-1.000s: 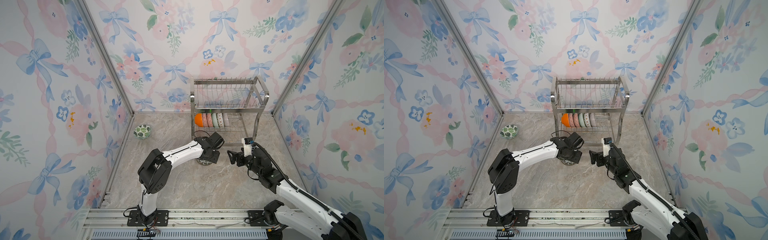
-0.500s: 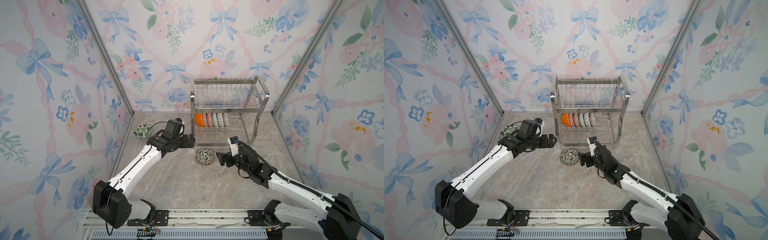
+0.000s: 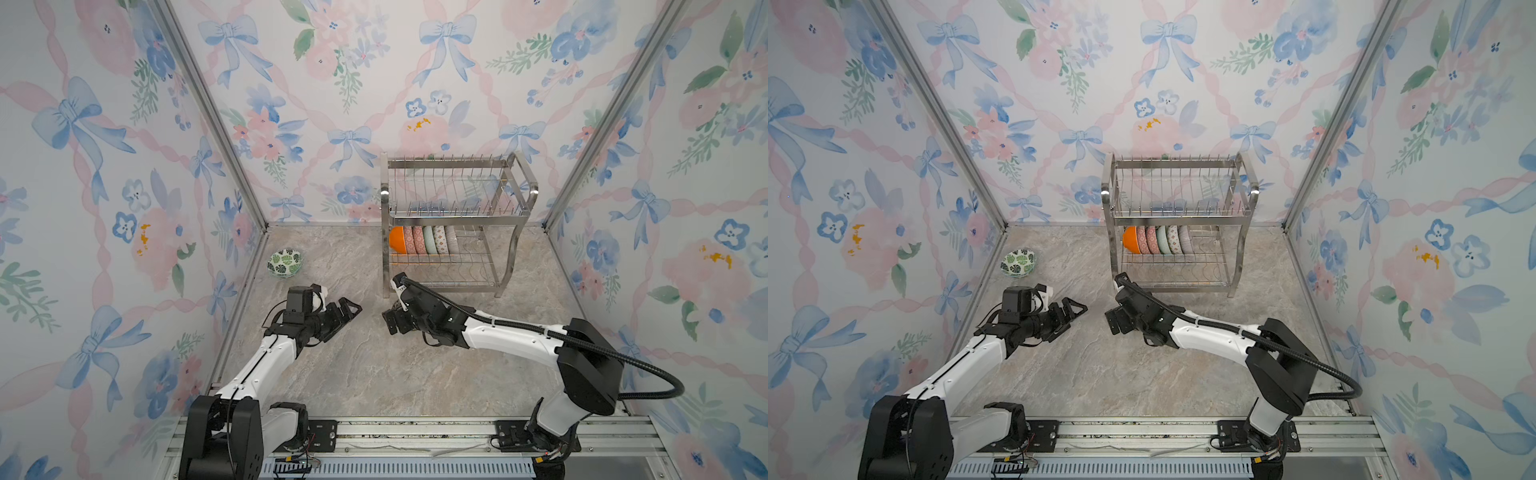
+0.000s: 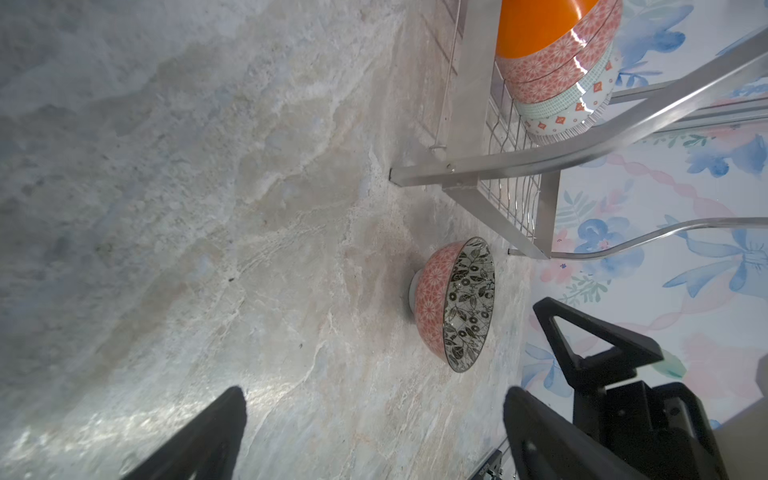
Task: Load the bowls into the dish rack
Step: 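Drag the black-leaf bowl with the left gripper toward the right gripper, then close the right gripper on the bowl rim while the left gripper withdraws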
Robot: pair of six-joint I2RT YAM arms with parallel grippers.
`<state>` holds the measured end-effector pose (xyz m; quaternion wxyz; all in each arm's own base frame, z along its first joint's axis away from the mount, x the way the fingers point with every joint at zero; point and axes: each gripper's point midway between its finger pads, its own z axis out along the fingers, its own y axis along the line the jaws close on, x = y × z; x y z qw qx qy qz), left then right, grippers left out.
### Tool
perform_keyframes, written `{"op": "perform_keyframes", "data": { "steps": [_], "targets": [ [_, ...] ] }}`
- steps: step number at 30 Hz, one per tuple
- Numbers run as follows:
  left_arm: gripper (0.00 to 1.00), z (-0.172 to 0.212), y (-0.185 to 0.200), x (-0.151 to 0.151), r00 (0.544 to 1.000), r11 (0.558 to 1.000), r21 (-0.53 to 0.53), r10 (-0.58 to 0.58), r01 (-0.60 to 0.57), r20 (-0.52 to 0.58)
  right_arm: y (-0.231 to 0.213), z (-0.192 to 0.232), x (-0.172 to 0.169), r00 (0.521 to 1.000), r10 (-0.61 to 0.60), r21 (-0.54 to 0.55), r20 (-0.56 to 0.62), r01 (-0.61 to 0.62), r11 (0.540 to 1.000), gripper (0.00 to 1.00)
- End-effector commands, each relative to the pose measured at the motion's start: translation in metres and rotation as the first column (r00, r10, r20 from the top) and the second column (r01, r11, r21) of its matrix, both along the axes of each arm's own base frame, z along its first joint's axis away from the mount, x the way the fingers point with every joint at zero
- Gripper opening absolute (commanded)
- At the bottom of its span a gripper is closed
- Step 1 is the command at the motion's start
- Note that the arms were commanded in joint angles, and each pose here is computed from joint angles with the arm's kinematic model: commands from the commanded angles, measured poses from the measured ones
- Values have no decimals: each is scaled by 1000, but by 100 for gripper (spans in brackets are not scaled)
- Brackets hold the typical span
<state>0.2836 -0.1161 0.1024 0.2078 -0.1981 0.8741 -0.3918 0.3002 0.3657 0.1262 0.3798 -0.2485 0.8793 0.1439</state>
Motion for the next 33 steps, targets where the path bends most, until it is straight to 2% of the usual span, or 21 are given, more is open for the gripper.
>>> {"op": "perform_keyframes", "data": {
  "steps": [1,8,16,20,25,33],
  "targets": [
    [98,20,-3,5,998,996,-92,-4,10,64,-3,-19,-2,998,-42,-99,-54,36,994,94],
    [98,16,0,4,999,995,-98,-7,13,54,-3,-48,-3,991,-71,-208,-111,46,977,84],
    [98,15,2,4,999,996,-94,-5,10,50,-2,-66,-9,986,-59,-259,-157,17,966,58],
    [98,14,2,3,999,996,-91,-5,9,52,-5,-73,-12,984,-54,-282,-172,4,959,53],
    [98,15,0,1,998,997,-74,-26,30,55,-6,-74,-13,984,-48,-288,-174,-4,958,41],
    [98,17,-12,1,996,997,-38,-63,65,65,-9,-70,-16,984,-31,-297,-176,-23,955,16]
  ]
}}
